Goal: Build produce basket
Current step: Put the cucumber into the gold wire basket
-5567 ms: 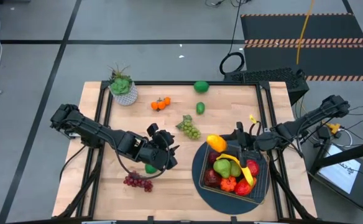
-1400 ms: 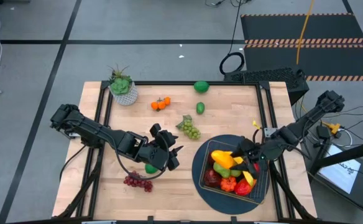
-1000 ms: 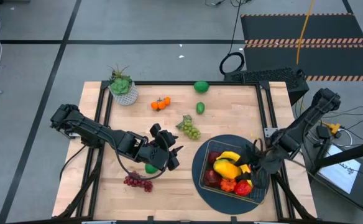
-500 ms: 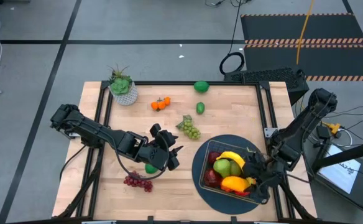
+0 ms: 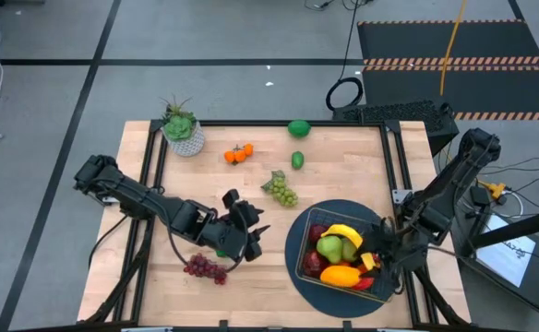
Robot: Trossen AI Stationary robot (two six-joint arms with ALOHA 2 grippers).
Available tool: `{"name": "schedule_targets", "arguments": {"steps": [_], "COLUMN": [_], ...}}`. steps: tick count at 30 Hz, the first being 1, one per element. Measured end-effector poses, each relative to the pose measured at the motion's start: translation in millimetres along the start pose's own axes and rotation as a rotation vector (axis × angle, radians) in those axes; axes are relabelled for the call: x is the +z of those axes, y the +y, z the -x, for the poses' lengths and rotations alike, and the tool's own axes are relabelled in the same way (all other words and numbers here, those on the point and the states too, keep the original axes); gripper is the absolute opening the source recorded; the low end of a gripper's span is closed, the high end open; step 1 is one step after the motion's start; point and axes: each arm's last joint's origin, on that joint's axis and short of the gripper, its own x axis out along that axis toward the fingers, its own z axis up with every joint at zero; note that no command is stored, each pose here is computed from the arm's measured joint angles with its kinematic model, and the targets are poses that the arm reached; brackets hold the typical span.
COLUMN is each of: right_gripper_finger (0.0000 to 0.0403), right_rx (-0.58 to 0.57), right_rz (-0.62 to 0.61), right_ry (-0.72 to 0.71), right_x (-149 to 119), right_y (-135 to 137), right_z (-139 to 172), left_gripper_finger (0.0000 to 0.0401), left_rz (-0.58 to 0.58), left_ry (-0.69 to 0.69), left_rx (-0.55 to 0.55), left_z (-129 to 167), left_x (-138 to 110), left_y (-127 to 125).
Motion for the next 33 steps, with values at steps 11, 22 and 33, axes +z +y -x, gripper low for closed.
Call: {"name": "schedule_targets", "arguments": {"steps": [11,22,33], "right_gripper_finger": [0.0268,0.0229,0.0189], "right_rx": [-0.194,-0.204,-0.208], "right_rz": [0.12,0.305,0.353], "right_ry": [-0.361,-0.514,-0.523], "right_x": [16,28,29], "right_y": [-3,22,26], "right_z": [13,-16,-23], "left_gripper_finger": [0.0207,0.0207,0.0239], "left_rz": [-0.061,-0.036,-0.232], "left_ry": [0.037,0.085,0.212], "left_rx": [-0.031,-0.015,0.066], "left_z": [16,18,24], "left_x": [-40,-85,-111], "left_y": [-23,-29,-18]}}
